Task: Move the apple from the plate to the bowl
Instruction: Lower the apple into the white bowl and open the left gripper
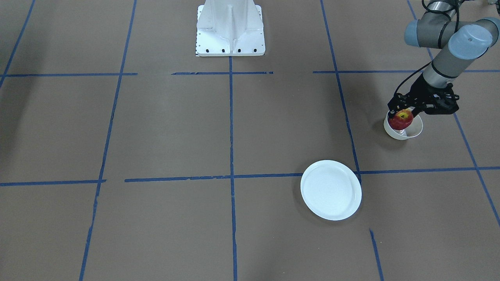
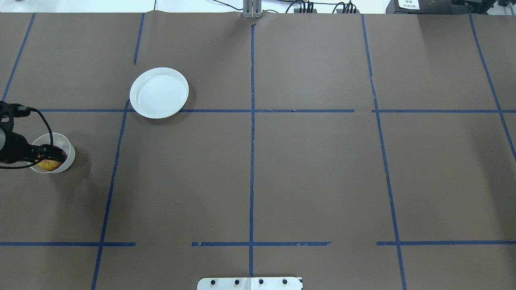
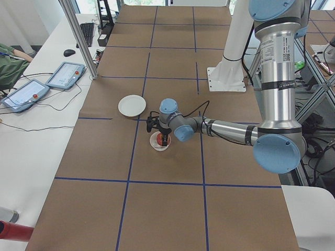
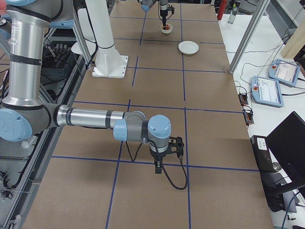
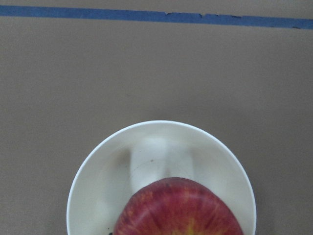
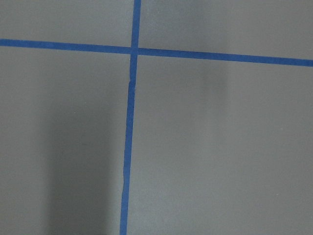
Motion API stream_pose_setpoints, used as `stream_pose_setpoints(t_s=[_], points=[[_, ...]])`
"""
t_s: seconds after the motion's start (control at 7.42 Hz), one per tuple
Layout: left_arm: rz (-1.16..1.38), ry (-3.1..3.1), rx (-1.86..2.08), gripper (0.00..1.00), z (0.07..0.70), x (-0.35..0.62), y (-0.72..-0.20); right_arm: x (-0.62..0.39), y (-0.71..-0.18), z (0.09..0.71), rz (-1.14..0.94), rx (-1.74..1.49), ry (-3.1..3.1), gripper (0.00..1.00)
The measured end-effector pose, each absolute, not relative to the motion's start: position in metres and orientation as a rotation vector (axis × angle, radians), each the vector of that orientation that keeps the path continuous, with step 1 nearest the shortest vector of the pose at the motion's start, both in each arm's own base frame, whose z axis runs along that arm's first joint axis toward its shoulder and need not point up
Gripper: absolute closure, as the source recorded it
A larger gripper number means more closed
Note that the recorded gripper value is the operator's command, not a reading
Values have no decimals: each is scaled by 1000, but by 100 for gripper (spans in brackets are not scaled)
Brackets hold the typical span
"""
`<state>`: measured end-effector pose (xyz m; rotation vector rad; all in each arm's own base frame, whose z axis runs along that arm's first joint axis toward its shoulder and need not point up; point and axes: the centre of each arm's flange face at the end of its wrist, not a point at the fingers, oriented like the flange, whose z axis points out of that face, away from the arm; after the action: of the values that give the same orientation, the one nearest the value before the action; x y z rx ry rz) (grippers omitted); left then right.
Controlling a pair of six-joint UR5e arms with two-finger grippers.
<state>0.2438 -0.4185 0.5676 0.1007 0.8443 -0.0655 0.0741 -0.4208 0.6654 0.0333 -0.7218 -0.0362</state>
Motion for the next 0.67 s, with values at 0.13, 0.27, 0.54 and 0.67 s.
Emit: stream_pose_setpoints(t_s=[0.13,0.27,0.54,0.67], points=[[-63,844,102,0,568,244,-419,74,-421,665,-36,33,-722,0],[-59,846,104,0,566,243,-419,74,-421,665,-36,33,-722,0],[-6,841,147,1,561,228,-426,74,-421,665,-36,33,-722,0],[34,812,182,1,563,202,-438,74,-421,665,-37,33,-722,0]])
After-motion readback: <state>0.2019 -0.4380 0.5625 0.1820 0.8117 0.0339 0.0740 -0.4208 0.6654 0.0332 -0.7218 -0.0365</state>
